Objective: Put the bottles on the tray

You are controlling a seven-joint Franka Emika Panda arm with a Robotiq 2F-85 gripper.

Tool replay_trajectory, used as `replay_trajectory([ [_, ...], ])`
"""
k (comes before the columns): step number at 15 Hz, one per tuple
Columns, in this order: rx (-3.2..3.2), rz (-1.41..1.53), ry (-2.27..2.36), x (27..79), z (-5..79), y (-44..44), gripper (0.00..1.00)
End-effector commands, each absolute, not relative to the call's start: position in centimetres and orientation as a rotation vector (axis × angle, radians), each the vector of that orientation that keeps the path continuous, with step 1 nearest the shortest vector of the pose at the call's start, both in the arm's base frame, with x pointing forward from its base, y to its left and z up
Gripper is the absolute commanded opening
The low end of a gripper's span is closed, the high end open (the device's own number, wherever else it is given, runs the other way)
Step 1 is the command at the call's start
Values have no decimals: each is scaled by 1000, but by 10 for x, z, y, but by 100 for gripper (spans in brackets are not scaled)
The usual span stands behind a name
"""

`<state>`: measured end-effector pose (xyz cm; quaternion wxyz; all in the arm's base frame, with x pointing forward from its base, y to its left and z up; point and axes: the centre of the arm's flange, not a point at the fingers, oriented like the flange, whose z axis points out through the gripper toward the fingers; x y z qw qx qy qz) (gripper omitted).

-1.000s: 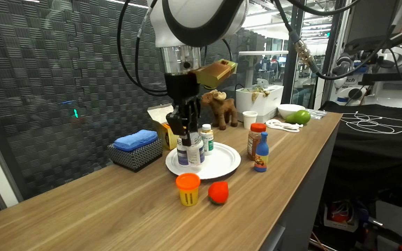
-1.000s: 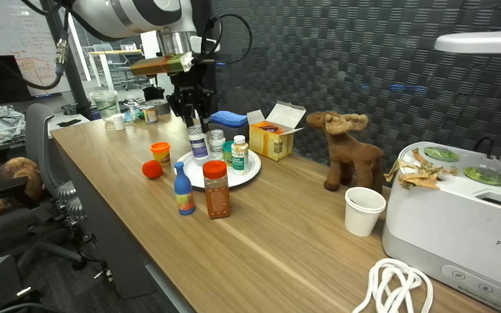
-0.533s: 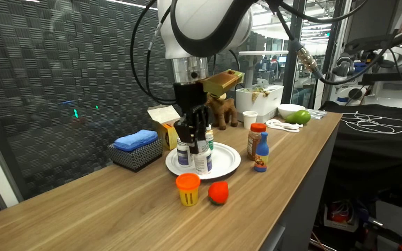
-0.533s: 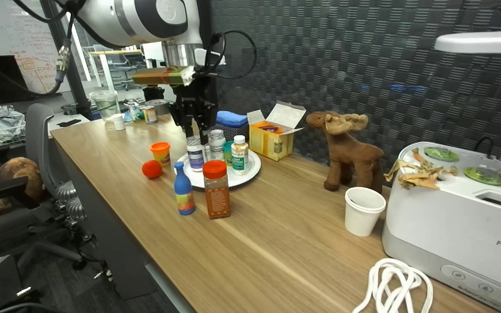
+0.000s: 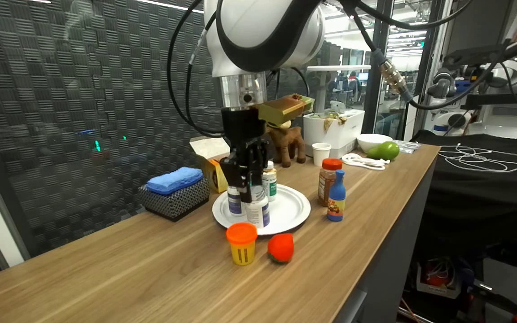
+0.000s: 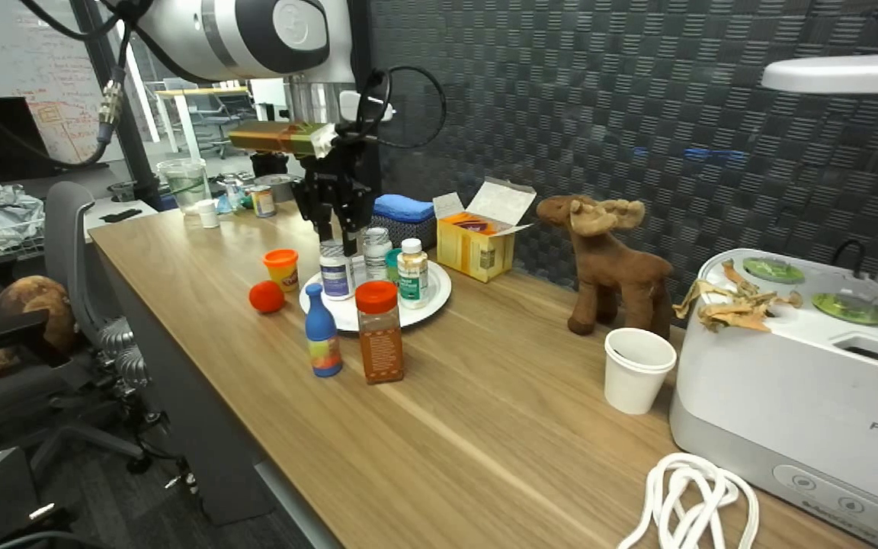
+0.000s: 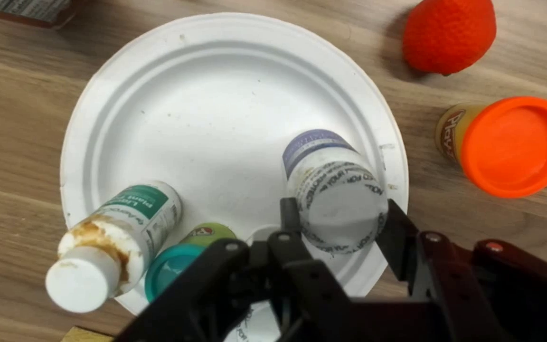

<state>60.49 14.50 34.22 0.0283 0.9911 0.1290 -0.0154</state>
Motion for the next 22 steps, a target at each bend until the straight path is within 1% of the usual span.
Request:
replay_trajectory([
  [1, 3069, -8, 408, 608, 342, 149, 19],
  [2, 3059, -18, 419, 607, 342, 150, 69],
  [3, 3059, -16, 418, 606, 343, 150, 70],
  [5, 3050, -15, 416, 603, 349, 154, 84],
  [6, 3052, -15, 415, 600, 356, 159, 93],
  [7, 3051, -9, 416, 599, 359, 162, 99],
  [8, 3050, 5, 417, 597, 365, 167, 100],
  [15, 3052, 31, 556, 582, 381, 209, 99],
  [22, 3042, -95, 626, 563, 359, 228, 100],
])
